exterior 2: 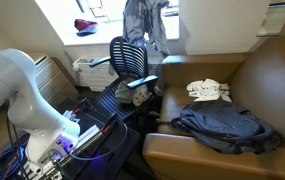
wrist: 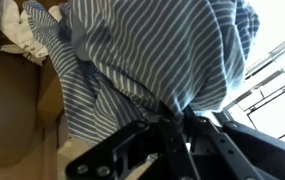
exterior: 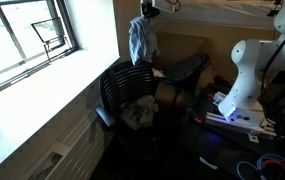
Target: Pick up the light blue shirt from the sofa then place it on the backrest of the black chair
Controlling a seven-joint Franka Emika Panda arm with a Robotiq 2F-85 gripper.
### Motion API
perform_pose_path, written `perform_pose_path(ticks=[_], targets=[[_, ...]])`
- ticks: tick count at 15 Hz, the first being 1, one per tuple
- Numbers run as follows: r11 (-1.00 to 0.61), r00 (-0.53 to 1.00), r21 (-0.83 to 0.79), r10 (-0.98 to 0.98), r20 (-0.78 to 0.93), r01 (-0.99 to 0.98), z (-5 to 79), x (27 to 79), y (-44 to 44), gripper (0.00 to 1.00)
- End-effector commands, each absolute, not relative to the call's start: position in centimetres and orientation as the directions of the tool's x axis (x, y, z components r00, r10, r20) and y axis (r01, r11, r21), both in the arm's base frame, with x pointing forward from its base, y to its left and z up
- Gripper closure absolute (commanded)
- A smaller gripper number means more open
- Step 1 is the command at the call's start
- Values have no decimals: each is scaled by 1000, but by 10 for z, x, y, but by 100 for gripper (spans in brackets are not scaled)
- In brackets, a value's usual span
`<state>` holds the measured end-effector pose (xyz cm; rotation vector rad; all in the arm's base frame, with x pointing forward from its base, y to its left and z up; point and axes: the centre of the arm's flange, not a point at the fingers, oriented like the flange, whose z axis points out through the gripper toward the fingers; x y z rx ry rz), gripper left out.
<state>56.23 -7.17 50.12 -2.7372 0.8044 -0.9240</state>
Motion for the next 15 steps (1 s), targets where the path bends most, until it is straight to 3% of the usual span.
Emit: perform_pose_path(ticks=[1, 5, 9, 15], targets=[[-895, 778, -334, -429, 459, -296, 419, 542, -78, 97], [-929, 905, -303, -303, 300, -211, 303, 547, -63, 97], [-852, 774, -418, -486, 405, -316, 284, 545, -39, 97], [-751, 553, -590, -639, 535, -297, 300, 561, 1, 97]])
